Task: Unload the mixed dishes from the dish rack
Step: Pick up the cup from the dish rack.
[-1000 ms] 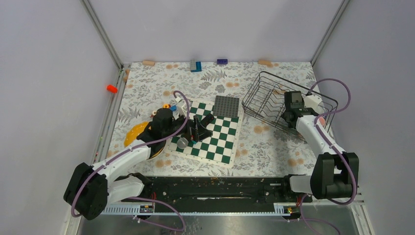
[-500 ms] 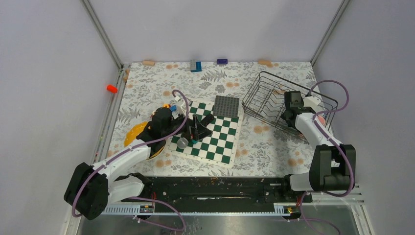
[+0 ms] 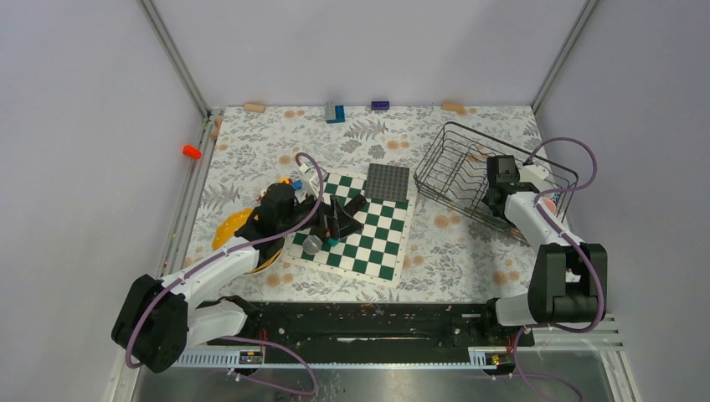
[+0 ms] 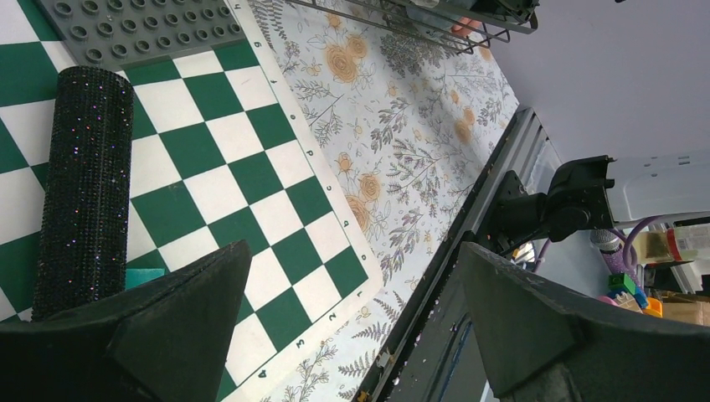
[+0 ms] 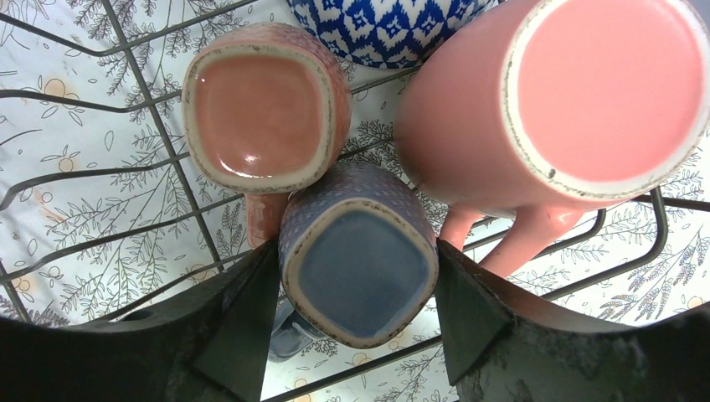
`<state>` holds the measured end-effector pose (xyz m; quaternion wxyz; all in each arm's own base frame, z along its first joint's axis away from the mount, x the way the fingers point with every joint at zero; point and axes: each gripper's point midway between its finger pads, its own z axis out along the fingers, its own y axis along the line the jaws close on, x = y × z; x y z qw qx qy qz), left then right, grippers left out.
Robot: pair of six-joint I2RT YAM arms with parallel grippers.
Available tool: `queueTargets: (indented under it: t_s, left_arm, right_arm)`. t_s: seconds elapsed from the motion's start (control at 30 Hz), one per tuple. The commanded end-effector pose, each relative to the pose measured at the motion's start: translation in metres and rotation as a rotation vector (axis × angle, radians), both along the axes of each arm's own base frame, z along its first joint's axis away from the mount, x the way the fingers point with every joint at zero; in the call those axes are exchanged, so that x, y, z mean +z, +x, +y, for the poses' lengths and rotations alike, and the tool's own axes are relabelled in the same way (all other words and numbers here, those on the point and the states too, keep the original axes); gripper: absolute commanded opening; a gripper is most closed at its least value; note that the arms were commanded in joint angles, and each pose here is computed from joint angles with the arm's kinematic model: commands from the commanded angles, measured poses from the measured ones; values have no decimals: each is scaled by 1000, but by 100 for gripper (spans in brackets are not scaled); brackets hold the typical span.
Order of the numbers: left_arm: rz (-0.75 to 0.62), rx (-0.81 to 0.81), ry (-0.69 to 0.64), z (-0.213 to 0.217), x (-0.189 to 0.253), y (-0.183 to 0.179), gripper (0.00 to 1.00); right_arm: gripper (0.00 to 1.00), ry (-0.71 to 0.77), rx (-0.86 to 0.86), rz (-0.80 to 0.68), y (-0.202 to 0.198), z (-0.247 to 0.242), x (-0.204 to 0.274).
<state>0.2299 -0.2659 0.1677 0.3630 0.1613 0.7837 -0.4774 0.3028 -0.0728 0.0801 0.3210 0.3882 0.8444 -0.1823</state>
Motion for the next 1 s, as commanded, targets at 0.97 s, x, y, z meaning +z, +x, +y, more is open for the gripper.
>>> queueTargets:
  t_s: [0.97]
  left_arm:
    - [-18,-14,-99,-8,29,3,99]
  right_arm:
    - [23,-4,55,-359,-8,2,88]
